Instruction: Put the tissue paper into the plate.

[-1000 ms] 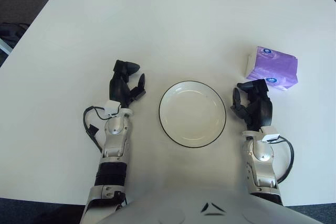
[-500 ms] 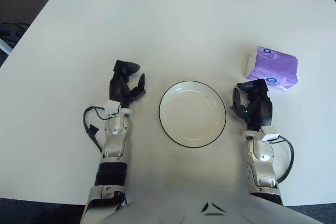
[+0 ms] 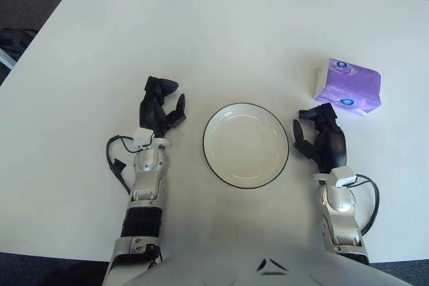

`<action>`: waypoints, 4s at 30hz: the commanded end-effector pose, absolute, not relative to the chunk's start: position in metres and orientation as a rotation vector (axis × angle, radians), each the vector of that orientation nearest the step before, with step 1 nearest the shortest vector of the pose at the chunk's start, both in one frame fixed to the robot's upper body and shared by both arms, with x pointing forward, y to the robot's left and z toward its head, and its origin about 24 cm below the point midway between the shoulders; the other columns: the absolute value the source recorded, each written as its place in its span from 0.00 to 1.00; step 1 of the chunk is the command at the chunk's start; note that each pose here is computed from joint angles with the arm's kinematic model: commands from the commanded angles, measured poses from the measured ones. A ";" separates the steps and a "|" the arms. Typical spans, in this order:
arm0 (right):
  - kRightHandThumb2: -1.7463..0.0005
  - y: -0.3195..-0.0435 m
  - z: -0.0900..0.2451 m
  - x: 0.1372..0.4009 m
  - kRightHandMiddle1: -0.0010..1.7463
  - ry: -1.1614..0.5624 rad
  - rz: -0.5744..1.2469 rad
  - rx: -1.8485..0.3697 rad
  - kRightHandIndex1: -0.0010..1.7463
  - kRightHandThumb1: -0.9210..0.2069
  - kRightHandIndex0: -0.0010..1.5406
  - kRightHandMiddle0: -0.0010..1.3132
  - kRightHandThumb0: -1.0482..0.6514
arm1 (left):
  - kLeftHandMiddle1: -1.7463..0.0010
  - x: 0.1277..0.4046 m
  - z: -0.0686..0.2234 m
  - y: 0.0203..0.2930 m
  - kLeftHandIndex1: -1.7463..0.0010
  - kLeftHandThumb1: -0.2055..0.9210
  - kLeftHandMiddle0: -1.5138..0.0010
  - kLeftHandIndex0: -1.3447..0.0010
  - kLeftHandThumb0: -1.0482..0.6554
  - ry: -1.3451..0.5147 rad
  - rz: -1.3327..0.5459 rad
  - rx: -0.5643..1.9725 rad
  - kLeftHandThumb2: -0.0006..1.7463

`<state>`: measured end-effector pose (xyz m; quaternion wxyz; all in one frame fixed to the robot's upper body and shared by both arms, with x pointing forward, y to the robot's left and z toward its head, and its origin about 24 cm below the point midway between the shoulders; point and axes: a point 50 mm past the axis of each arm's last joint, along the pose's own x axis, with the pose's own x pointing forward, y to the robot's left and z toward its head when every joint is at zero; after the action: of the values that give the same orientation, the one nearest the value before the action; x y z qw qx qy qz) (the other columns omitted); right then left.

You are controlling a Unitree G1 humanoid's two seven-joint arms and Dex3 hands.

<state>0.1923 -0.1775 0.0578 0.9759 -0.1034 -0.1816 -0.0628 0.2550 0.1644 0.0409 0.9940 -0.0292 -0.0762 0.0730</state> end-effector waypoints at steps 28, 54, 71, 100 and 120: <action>0.44 -0.217 0.141 0.197 0.92 -0.721 -0.039 -0.539 0.74 0.24 0.05 0.06 0.15 | 0.22 0.244 0.013 0.166 0.00 0.83 0.72 0.77 0.61 -0.027 0.154 -0.056 0.40; 0.46 -0.218 0.154 0.203 0.77 -0.737 -0.051 -0.571 0.59 0.28 0.00 0.00 0.10 | 0.22 0.244 0.013 0.164 0.00 0.89 0.74 0.79 0.61 -0.036 0.152 -0.046 0.34; 0.63 -0.265 0.201 0.235 0.04 -0.395 -0.171 -1.298 0.03 0.24 0.00 0.00 0.01 | 0.22 0.246 0.012 0.166 0.00 0.83 0.73 0.76 0.61 -0.031 0.161 -0.068 0.39; 0.68 -0.275 0.196 0.254 0.00 -0.249 -0.081 -1.480 0.00 0.28 0.00 0.00 0.00 | 0.21 0.245 0.013 0.166 0.00 0.80 0.72 0.74 0.61 -0.014 0.176 -0.065 0.43; 0.64 -0.262 0.185 0.266 0.00 -0.194 0.027 -1.466 0.00 0.37 0.00 0.00 0.01 | 0.22 0.245 0.014 0.164 0.00 0.81 0.72 0.74 0.61 -0.010 0.178 -0.063 0.42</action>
<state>0.2638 -0.2636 0.1878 0.7409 -0.6651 -0.0935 0.0012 0.2585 0.1625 0.0414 0.9935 -0.0343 -0.0691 0.0841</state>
